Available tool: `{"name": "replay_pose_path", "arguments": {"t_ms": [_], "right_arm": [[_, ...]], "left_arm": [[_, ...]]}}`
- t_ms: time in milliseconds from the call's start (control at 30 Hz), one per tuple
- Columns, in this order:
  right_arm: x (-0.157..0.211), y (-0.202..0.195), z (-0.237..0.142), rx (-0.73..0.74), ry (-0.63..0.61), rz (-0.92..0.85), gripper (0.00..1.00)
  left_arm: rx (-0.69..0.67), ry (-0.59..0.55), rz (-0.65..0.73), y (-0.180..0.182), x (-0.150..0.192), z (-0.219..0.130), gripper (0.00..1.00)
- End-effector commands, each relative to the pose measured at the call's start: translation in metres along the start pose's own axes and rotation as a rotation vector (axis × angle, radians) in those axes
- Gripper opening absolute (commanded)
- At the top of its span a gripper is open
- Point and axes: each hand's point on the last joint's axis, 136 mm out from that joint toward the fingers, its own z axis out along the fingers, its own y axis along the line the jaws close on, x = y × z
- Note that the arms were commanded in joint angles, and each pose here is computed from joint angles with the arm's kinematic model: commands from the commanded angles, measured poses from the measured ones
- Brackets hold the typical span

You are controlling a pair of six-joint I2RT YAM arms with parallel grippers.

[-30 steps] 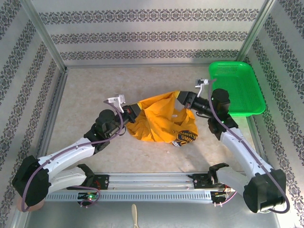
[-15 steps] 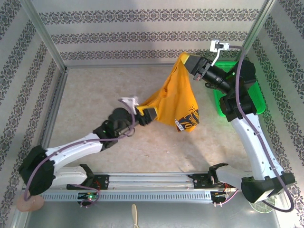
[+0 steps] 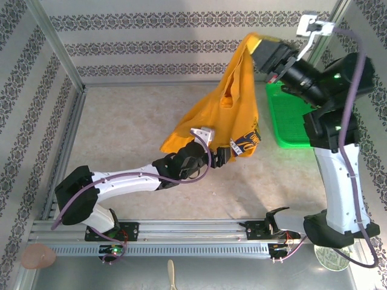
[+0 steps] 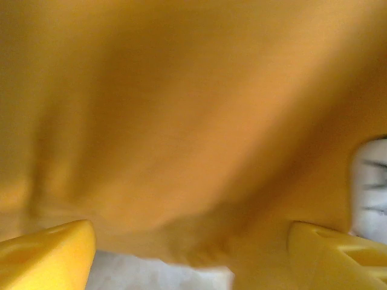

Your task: Fold the inside-out t-shirt

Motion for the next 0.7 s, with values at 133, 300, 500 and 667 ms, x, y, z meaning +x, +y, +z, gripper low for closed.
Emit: {"name": "replay_pose_path", "arguments": {"t_ms": [133, 300, 500, 667], "right_arm": [[-0.017, -0.006, 0.029, 0.026, -0.031, -0.024, 0.0], [0.069, -0.093, 0.082, 0.146, 0.116, 0.068, 0.0], [0.207, -0.254, 0.126, 0.424, 0.336, 0.185, 0.13], [0.277, -0.327, 0.102, 0.6, 0.503, 0.25, 0.73]], "left_arm": [[-0.202, -0.072, -0.014, 0.085, -0.062, -0.011, 0.86], [-0.243, -0.027, -0.173, 0.156, -0.057, -0.003, 0.85], [-0.261, 0.078, -0.239, 0.196, -0.032, 0.001, 0.86], [-0.232, 0.139, -0.266, 0.19, -0.024, -0.013, 0.86]]}}
